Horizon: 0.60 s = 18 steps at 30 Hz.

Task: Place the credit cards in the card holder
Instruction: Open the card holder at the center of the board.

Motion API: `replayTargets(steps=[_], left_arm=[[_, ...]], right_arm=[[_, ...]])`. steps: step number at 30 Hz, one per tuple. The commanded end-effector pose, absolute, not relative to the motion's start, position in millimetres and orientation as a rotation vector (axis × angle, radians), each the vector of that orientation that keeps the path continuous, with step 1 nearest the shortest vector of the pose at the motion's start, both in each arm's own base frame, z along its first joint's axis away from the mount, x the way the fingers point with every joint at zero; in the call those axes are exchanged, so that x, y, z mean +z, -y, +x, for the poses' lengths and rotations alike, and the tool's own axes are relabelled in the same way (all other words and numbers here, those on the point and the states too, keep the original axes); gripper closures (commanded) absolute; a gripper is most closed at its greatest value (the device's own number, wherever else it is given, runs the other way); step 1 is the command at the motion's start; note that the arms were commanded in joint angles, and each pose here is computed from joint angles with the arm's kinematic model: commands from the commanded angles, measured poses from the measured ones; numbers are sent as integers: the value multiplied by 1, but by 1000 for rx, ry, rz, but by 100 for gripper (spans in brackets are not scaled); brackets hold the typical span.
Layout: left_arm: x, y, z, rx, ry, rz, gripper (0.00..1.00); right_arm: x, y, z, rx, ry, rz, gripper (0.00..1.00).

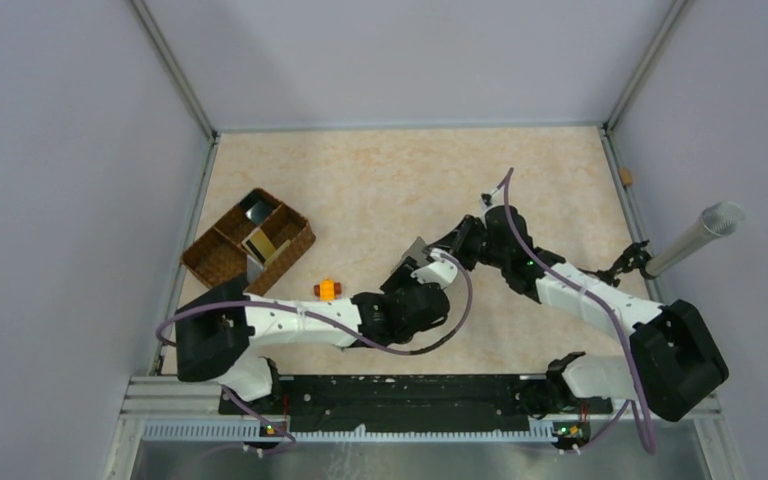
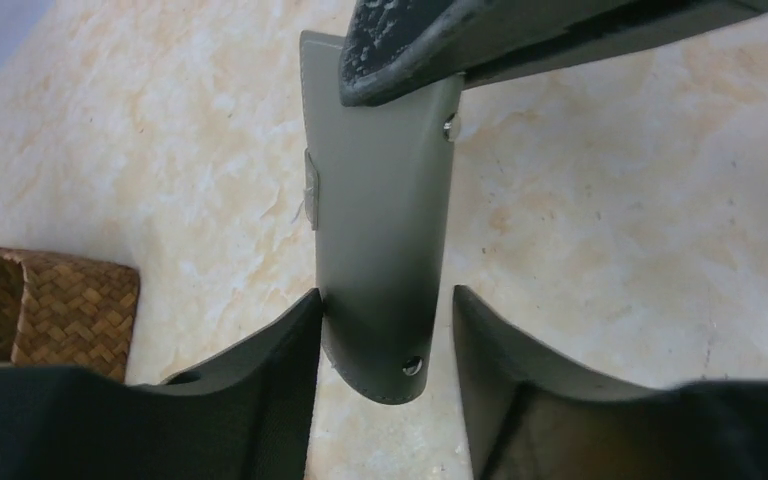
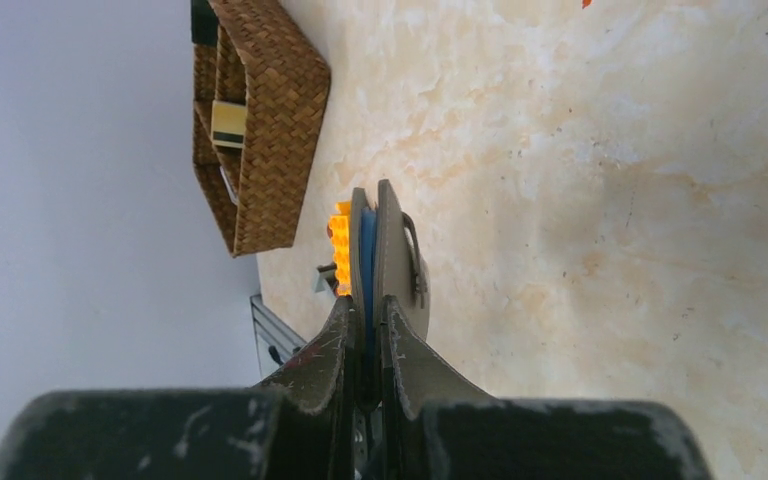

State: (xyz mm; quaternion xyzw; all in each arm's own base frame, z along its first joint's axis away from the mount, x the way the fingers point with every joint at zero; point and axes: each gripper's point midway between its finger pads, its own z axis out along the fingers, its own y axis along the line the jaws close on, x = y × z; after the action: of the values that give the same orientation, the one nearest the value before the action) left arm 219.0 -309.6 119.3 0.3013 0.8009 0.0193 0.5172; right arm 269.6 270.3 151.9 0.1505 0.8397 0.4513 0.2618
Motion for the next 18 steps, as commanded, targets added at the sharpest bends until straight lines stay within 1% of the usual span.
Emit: replayTargets(steps=[1, 2, 3, 5, 6, 7, 8, 11, 14, 18], left_arm=[[148, 316, 234, 125, -1820, 598, 67], [147, 317, 234, 121, -1817, 595, 78], [147, 316, 233, 117, -1821, 591, 85], [149, 314, 230, 79, -1833, 570, 97], [150, 313, 229, 51, -1841, 556, 100], [150, 314, 227, 3, -1860, 546, 100], [151, 313, 225, -47, -1883, 533, 100], [154, 312, 221, -239, -1963, 500, 100], [160, 314, 215, -475, -2038, 493, 100], [184, 307, 212, -747, -2077, 510, 100]], right_arm=[[180, -272, 273, 1262, -2185, 405, 100], [181, -271, 274, 1253, -2179, 397, 94], [183, -269, 276, 1232, -2179, 379, 85], [186, -259, 280, 1170, -2175, 348, 60], [189, -252, 283, 1139, -2165, 335, 48], [187, -241, 284, 1096, -2172, 329, 40], [189, -232, 286, 1076, -2160, 329, 34], [197, -204, 288, 1046, -2102, 286, 26], [207, -191, 281, 1041, -2027, 128, 18], [232, -208, 248, 1150, -1877, -267, 19]])
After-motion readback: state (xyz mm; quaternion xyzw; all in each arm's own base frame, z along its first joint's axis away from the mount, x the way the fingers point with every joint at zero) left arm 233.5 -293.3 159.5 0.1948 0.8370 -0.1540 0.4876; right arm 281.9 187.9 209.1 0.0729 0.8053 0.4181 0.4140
